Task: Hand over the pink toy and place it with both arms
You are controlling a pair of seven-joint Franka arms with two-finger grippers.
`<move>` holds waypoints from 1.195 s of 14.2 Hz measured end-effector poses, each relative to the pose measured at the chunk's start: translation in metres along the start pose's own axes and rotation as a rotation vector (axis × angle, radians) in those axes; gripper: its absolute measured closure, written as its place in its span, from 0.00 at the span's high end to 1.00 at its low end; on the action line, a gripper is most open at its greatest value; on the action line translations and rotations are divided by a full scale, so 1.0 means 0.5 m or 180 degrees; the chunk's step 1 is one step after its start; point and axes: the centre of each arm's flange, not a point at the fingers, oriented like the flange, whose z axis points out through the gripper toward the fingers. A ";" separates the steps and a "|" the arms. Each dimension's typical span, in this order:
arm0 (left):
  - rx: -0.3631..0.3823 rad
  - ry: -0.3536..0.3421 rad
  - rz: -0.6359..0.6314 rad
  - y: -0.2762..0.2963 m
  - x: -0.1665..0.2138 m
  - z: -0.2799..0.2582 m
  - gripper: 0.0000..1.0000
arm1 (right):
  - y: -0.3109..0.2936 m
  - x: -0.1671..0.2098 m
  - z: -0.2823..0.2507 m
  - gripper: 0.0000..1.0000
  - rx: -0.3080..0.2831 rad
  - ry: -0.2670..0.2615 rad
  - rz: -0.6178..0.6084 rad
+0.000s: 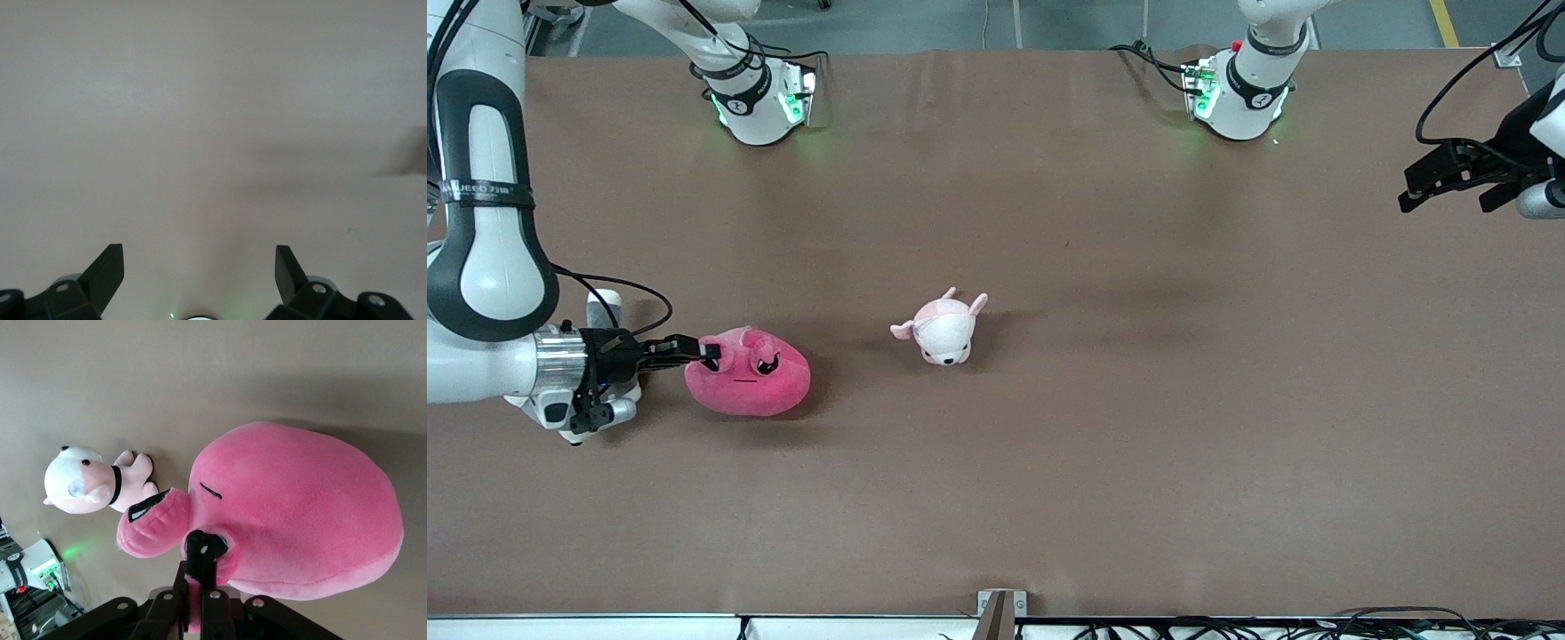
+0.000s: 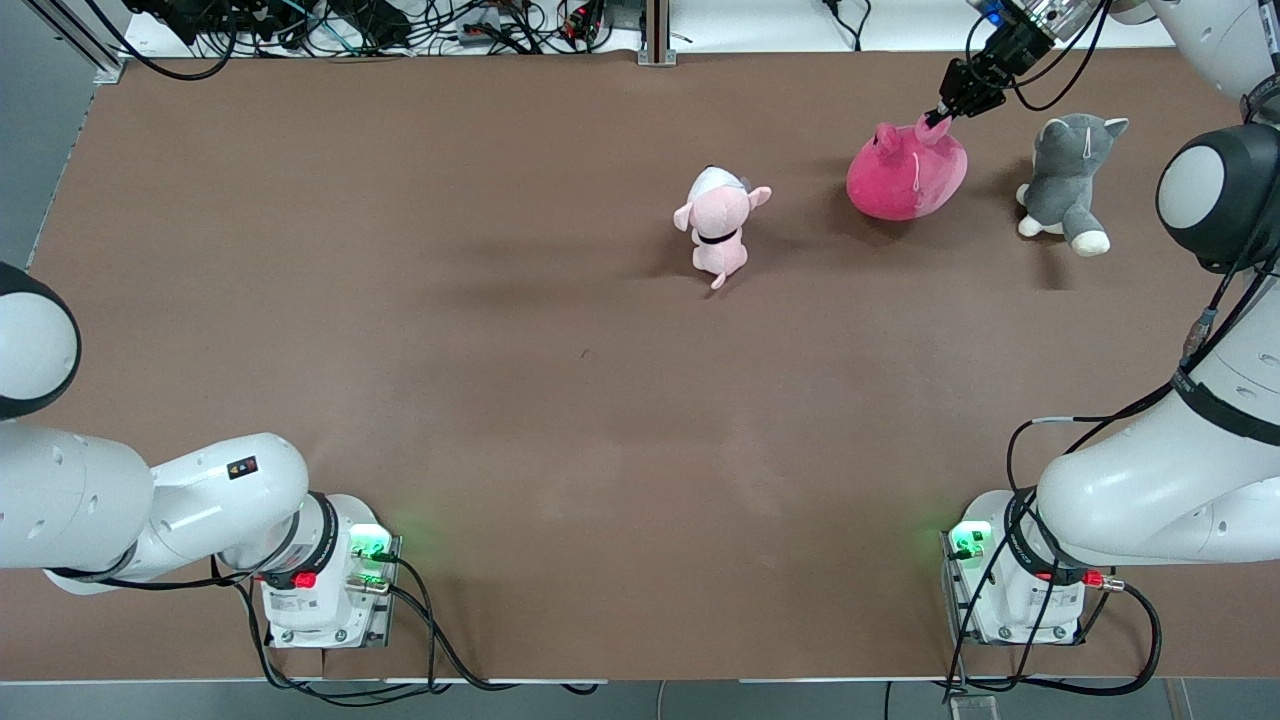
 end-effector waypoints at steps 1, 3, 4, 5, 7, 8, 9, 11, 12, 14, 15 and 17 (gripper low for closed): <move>0.0000 0.0014 -0.0002 -0.001 0.001 0.000 1.00 | 0.006 0.001 0.010 0.09 0.0023 -0.0049 0.0017; -0.0006 0.0038 -0.0023 -0.008 0.004 0.001 1.00 | 0.017 0.002 0.023 0.09 0.0097 -0.0093 0.0052; -0.0013 0.0057 -0.0032 -0.011 0.006 -0.001 1.00 | 0.021 0.002 0.026 0.09 0.0123 -0.0104 0.0064; -0.0021 0.0091 -0.0030 -0.011 0.009 -0.006 1.00 | 0.026 0.003 0.029 0.09 0.0133 -0.0112 0.0075; -0.0040 0.0171 0.0001 -0.003 0.017 -0.024 1.00 | 0.035 0.004 0.035 0.09 0.0145 -0.0130 0.0096; -0.0053 0.0199 0.0014 -0.001 0.022 -0.032 1.00 | 0.040 0.004 0.038 0.09 0.0150 -0.0137 0.0106; -0.0069 0.0216 0.0017 -0.003 0.029 -0.036 1.00 | 0.044 0.005 0.040 0.09 0.0155 -0.0143 0.0116; -0.0083 0.0224 0.0008 -0.012 0.042 -0.036 1.00 | 0.051 0.006 0.046 0.09 0.0164 -0.0158 0.0132; -0.0085 0.0220 -0.0001 -0.017 0.046 -0.034 1.00 | 0.054 0.006 0.049 0.09 0.0168 -0.0166 0.0138; -0.0092 0.0215 -0.0019 -0.025 0.050 -0.032 1.00 | 0.059 0.007 0.054 0.15 0.0174 -0.0178 0.0145; -0.0093 0.0216 -0.0020 -0.026 0.051 -0.032 1.00 | 0.060 0.008 0.054 0.23 0.0175 -0.0179 0.0143; -0.0093 0.0220 -0.0017 -0.025 0.051 -0.033 1.00 | 0.057 0.010 0.047 0.45 0.0165 -0.0157 0.0128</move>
